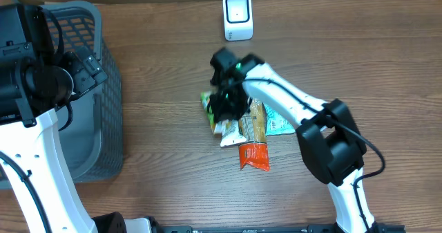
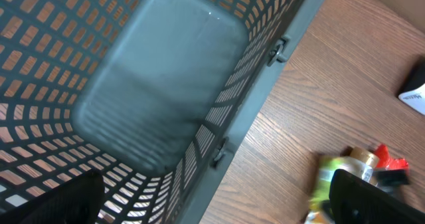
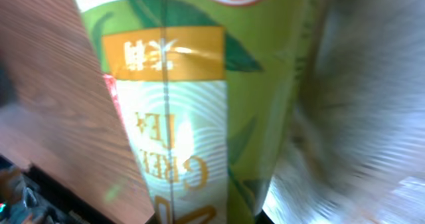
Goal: Scan the item barcode
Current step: 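Grasp the green tea snack bar with the right gripper and lift it, then hold the green bar up in front of the white scanner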
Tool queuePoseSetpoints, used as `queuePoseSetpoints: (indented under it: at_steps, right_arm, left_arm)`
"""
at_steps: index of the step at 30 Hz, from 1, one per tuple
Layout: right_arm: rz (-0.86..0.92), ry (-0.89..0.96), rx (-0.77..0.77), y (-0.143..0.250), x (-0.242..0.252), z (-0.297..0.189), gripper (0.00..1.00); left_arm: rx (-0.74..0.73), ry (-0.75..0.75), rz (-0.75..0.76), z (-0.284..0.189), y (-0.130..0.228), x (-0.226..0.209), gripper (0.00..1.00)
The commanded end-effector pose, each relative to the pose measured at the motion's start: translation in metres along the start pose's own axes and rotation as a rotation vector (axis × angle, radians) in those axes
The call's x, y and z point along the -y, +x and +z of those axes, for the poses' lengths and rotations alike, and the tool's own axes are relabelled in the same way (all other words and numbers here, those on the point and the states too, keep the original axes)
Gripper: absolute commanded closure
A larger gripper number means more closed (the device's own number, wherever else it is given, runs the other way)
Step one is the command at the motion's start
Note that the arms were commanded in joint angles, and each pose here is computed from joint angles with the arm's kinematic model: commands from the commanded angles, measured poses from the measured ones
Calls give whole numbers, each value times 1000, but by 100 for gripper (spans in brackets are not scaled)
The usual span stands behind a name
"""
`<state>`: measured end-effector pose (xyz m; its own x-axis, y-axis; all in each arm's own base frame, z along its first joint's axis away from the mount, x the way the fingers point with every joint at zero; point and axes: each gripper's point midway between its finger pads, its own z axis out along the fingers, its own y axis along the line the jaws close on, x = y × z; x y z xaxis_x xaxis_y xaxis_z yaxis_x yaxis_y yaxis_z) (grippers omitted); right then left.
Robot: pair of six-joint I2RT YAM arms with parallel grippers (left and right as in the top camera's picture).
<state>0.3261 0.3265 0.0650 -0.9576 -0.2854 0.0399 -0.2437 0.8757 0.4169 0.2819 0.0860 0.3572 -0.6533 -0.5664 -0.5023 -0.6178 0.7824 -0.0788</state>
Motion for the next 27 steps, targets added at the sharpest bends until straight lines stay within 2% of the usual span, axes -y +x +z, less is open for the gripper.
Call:
queuePoseSetpoints:
  at_steps: [1, 10, 13, 17, 22, 27]
  right_arm:
    - [-95, 59, 336, -52, -11, -114, 96]
    - [16, 606, 815, -132, 67, -195, 96]
    - [-50, 709, 902, -152, 71, -212, 96]
    - [-171, 784, 964, -174, 68, -224, 96]
    - [-389, 909, 939, -195, 70, -228, 96]
    - [-471, 958, 932, -200, 68, -233, 96]
  left_arm:
    - [6, -15, 11, 0, -2, -3, 0]
    - [7, -15, 10, 0, -2, -3, 1]
    - [6, -15, 11, 0, -2, -3, 1]
    - [6, -15, 11, 0, -2, -3, 0]
    - [6, -15, 11, 0, -2, -3, 0]
    - [7, -15, 10, 0, -2, -3, 0]
